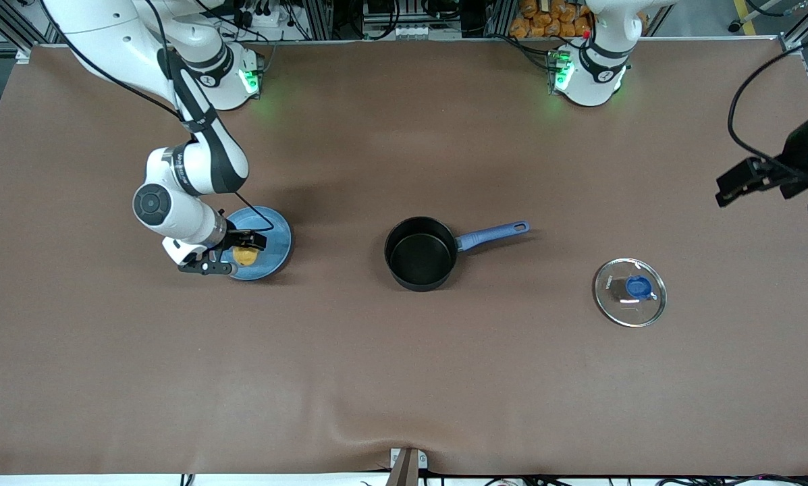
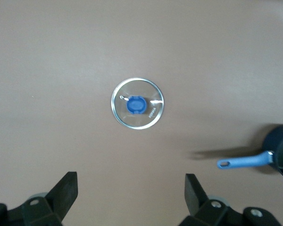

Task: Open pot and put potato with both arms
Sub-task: 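Grasp the yellow potato with the right gripper and lift it, then carry the potato over the saucepan and release it inside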

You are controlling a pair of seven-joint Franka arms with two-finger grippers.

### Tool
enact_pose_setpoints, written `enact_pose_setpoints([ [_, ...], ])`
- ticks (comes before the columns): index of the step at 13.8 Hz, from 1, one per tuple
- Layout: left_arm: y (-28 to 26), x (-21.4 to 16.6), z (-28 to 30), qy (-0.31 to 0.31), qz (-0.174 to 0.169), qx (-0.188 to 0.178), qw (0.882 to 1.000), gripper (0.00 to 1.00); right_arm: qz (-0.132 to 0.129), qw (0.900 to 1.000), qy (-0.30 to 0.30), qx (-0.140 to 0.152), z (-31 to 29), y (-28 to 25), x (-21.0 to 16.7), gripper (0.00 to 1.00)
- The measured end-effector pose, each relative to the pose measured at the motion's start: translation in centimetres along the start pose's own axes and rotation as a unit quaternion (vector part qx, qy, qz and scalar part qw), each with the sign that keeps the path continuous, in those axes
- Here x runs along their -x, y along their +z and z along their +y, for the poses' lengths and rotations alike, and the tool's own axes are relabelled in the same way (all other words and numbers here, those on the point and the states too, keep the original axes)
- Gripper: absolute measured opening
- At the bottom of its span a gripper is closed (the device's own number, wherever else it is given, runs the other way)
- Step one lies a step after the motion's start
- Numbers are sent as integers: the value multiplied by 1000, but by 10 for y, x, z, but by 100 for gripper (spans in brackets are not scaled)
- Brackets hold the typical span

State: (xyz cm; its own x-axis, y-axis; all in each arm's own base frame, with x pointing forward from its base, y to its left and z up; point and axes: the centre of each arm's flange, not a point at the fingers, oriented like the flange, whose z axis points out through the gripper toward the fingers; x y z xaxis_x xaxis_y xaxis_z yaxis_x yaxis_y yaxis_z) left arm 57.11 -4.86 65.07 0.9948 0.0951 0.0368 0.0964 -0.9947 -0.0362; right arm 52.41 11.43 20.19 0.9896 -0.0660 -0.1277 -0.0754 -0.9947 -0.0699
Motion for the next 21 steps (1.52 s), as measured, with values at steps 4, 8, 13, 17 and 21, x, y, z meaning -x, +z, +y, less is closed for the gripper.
enact_pose_setpoints([
  [4,-11,16,24,18,-7,13,1000,100,0,1000,-1,0,-3,0,1,55],
  [8,-8,14,9,3,-18,24,1000,100,-14,1000,-3,0,-6,-8,-3,55],
  [13,-5,17,10,4,-33,23,999,100,-6,1000,9,-10,-41,-67,-24,55],
  [17,-12,21,9,4,-29,23,999,100,13,999,40,-17,-130,-102,-12,55],
  [21,-16,24,9,5,-27,23,999,100,26,998,61,-24,-202,-111,13,55],
])
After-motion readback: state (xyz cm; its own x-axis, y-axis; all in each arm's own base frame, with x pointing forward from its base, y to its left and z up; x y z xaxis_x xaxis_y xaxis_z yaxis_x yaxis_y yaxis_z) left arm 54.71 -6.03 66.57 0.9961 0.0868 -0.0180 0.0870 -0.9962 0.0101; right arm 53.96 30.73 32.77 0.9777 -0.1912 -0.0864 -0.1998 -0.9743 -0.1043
